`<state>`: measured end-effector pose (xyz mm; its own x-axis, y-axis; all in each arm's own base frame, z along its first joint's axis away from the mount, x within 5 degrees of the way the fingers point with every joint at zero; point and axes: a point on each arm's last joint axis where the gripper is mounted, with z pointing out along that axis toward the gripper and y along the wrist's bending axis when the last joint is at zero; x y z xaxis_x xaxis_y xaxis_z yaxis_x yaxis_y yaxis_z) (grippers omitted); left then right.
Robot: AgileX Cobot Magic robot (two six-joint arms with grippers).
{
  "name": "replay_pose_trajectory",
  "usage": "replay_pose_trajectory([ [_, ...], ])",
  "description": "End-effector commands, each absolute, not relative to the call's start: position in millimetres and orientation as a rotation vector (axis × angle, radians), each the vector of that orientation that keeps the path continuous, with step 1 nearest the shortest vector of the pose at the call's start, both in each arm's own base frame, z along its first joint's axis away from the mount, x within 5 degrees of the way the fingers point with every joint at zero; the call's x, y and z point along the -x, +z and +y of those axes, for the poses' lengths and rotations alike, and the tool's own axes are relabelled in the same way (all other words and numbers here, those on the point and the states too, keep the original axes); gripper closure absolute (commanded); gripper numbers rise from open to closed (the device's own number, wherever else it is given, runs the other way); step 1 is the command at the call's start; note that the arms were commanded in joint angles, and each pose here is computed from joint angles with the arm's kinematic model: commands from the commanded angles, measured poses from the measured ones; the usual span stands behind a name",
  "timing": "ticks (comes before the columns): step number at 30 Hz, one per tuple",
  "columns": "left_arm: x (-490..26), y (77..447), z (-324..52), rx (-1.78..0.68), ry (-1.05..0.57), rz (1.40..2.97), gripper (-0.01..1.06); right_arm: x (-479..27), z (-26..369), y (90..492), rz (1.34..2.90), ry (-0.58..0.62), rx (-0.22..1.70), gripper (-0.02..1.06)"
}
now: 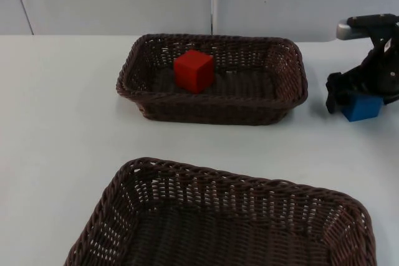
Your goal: Pick up one cube with the left hand and place it into the upper basket. Pick up one cube with the right hand and place it into the lower basket.
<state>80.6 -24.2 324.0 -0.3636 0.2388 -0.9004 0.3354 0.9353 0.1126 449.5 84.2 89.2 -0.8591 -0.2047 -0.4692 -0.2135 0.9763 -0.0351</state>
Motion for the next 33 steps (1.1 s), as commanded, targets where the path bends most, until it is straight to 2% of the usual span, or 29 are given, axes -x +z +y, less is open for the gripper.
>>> replay_pose_trajectory([
  [1,-80.0,323.9,-23.5,-0.405,-0.104,1.956,0.22,-450.1,86.8,91.6,2.635,0.032,0.288,0.29],
  [2,-80.0,323.9,-23.5,-0.405,-0.104,1.956,0.22,-450.0,86.7,92.6,2.635,0.032,0.288,0.39],
  [5,-80.0,323.9,-23.5,-0.405,-0.104,1.956,0.22,-447.1,86.0,99.7,2.659,0.028,0.286,0.79],
  [6,-80.0,323.9,-23.5,-0.405,-0.104,1.956,0.22,-447.1,86.0,99.7,2.659,0.028,0.286,0.79],
  [8,-80.1,323.9,-23.1,-0.408,-0.096,1.955,0.22,-445.2,85.5,108.5,2.667,0.026,0.285,1.02],
  [9,-80.1,323.9,-23.1,-0.408,-0.096,1.955,0.22,-443.8,85.2,115.0,2.670,0.025,0.282,1.04],
  [16,-80.1,323.9,-23.1,-0.408,-0.096,1.955,0.22,-432.9,82.6,168.5,2.649,0.023,0.274,1.04],
  [19,-80.0,323.9,-23.4,-0.406,-0.103,1.955,0.22,-419.0,79.6,213.1,2.620,0.019,0.280,1.04],
  [20,-80.0,323.9,-23.4,-0.406,-0.103,1.955,0.22,-419.0,79.6,213.1,2.620,0.019,0.280,1.04],
  [25,-79.7,323.7,-24.2,-0.401,-0.120,1.959,0.22,-396.1,74.8,267.3,2.569,0.022,0.269,1.05],
  [33,-79.7,323.7,-24.2,-0.401,-0.120,1.959,0.22,-367.3,69.4,313.6,2.524,0.034,0.254,1.05],
])
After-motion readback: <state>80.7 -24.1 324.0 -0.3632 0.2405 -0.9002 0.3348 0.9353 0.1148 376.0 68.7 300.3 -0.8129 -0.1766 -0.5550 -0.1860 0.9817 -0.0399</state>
